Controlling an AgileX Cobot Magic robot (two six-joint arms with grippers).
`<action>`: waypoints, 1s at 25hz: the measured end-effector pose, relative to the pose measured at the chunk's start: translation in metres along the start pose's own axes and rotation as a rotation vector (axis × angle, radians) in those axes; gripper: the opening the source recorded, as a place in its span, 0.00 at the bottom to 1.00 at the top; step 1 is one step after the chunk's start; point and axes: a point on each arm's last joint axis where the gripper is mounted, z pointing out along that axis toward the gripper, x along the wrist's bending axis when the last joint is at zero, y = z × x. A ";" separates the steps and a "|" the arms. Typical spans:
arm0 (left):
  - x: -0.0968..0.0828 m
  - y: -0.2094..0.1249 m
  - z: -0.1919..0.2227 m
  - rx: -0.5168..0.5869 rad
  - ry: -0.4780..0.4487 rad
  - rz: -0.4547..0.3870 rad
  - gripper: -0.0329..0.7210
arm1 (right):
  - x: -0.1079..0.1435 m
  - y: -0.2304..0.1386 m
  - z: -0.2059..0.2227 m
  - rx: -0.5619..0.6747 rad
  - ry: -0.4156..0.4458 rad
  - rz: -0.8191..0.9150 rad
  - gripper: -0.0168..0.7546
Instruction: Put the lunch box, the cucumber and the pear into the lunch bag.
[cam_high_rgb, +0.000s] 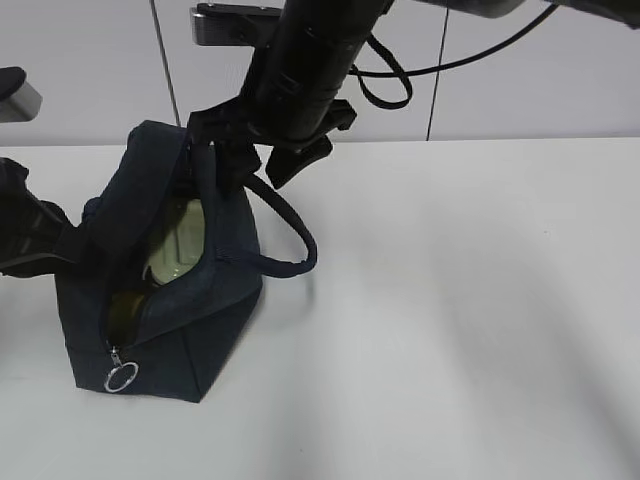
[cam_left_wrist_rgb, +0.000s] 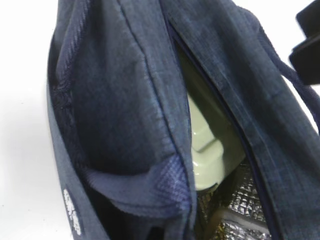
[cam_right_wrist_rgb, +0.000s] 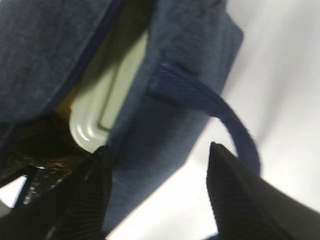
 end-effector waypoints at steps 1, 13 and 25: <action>0.000 0.000 0.000 0.000 0.000 0.000 0.05 | 0.001 0.000 0.004 -0.001 0.024 0.004 0.62; 0.000 0.000 0.000 0.000 0.000 0.001 0.05 | -0.006 0.000 0.028 0.016 -0.029 -0.024 0.05; -0.017 0.041 0.007 0.007 -0.065 0.074 0.05 | -0.039 -0.049 -0.021 -0.073 -0.110 0.086 0.03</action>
